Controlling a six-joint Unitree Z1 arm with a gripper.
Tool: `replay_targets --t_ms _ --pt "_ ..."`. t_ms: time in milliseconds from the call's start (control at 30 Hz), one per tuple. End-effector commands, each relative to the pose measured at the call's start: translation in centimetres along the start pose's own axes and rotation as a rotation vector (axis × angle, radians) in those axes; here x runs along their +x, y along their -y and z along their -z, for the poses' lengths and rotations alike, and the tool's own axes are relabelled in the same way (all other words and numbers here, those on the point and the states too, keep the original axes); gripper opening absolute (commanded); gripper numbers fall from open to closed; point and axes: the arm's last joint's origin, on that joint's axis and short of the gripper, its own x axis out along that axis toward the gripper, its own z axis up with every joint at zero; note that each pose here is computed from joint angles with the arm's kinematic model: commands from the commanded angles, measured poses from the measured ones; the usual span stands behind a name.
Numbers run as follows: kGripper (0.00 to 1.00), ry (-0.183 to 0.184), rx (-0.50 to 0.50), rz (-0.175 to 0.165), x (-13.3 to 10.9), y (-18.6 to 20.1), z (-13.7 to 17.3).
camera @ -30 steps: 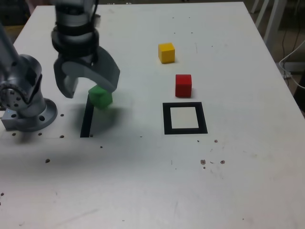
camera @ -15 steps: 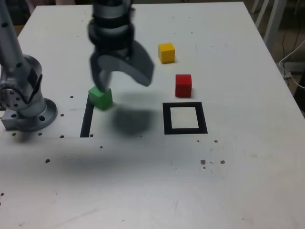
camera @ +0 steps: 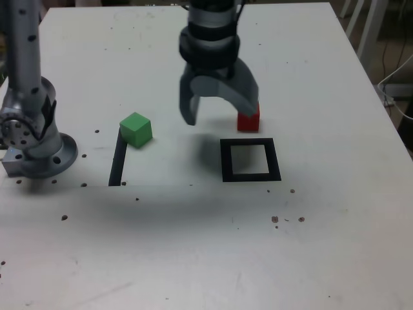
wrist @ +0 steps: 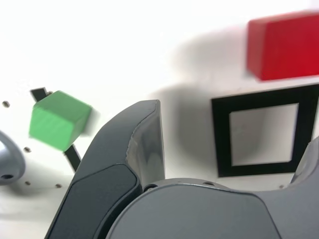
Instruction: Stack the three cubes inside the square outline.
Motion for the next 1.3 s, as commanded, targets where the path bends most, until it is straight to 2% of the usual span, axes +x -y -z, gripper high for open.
replay_targets --t_ms 0,267,500,767,900,1167,1267 --pt "0.99 0.001 0.0 0.008 0.2 -0.6 -0.7" --pt "0.99 -0.015 -0.008 0.034 1.6 -2.6 -2.7" --pt "0.99 -0.012 0.006 0.053 2.6 -3.7 -4.3" --pt "0.94 -0.039 0.022 0.096 4.5 -4.9 -5.7" --pt "0.82 -0.051 0.02 0.108 5.1 -5.2 -5.8" --pt "0.4 -0.057 0.014 0.096 5.1 -5.3 -5.8" --pt "0.33 -0.062 0.018 0.092 5.0 -5.3 -5.7"
